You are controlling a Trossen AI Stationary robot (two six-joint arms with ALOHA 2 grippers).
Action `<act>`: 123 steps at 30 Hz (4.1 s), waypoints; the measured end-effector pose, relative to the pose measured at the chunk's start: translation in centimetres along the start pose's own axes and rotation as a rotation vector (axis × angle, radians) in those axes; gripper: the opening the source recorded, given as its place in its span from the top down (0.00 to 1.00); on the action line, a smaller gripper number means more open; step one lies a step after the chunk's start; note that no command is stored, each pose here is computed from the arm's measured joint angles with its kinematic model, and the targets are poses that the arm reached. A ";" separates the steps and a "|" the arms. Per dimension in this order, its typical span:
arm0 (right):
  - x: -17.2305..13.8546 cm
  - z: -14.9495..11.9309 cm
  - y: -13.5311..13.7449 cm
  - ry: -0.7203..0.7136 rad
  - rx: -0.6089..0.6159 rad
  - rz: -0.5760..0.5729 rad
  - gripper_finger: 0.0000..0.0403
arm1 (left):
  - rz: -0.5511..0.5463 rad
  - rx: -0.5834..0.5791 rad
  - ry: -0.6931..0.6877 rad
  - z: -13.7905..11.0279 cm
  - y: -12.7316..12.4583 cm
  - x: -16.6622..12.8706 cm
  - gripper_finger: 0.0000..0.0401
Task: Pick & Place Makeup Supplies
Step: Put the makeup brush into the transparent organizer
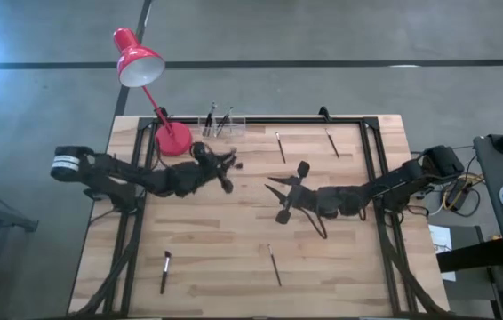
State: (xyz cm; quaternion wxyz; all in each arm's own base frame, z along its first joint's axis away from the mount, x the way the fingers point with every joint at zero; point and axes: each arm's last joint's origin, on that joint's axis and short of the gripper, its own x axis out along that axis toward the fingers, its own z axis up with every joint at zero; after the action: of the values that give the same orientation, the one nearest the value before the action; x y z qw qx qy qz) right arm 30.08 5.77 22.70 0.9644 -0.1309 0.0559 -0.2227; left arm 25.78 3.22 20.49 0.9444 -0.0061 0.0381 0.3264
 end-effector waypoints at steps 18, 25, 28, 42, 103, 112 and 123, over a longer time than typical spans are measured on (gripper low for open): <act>0.4 -0.7 -0.4 0.047 -0.040 -0.008 0.98 | 0.300 -0.012 0.156 4.0 12.2 7.7 0.91; 0.4 -0.7 -0.4 0.049 -0.045 -0.007 0.98 | 0.341 0.035 0.211 3.1 13.6 10.1 0.91; 0.4 -0.9 -0.4 0.060 -0.054 -0.005 0.98 | 0.361 0.041 0.249 2.0 14.3 11.0 0.91; 0.4 -0.9 -0.4 0.061 -0.054 -0.007 0.98 | 0.312 -0.016 0.274 -0.4 15.0 12.5 0.82; 13.2 -13.2 -19.9 0.828 0.544 -0.392 0.67 | -0.239 -0.081 0.051 -5.0 4.9 -1.5 1.00; 16.7 -15.4 -21.4 0.966 0.545 -0.404 0.65 | -0.238 -0.068 0.067 -5.2 4.9 -1.5 1.00; 17.4 -15.9 -21.4 0.987 0.574 -0.366 0.70 | -0.238 -0.063 0.074 -5.3 4.9 -1.6 1.00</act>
State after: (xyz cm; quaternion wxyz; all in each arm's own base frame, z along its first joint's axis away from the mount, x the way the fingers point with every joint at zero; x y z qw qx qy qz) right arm 34.08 -24.14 12.50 0.7672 0.2461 0.4115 -0.4260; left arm 21.19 5.91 15.40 0.9738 -0.0521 0.0616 0.2128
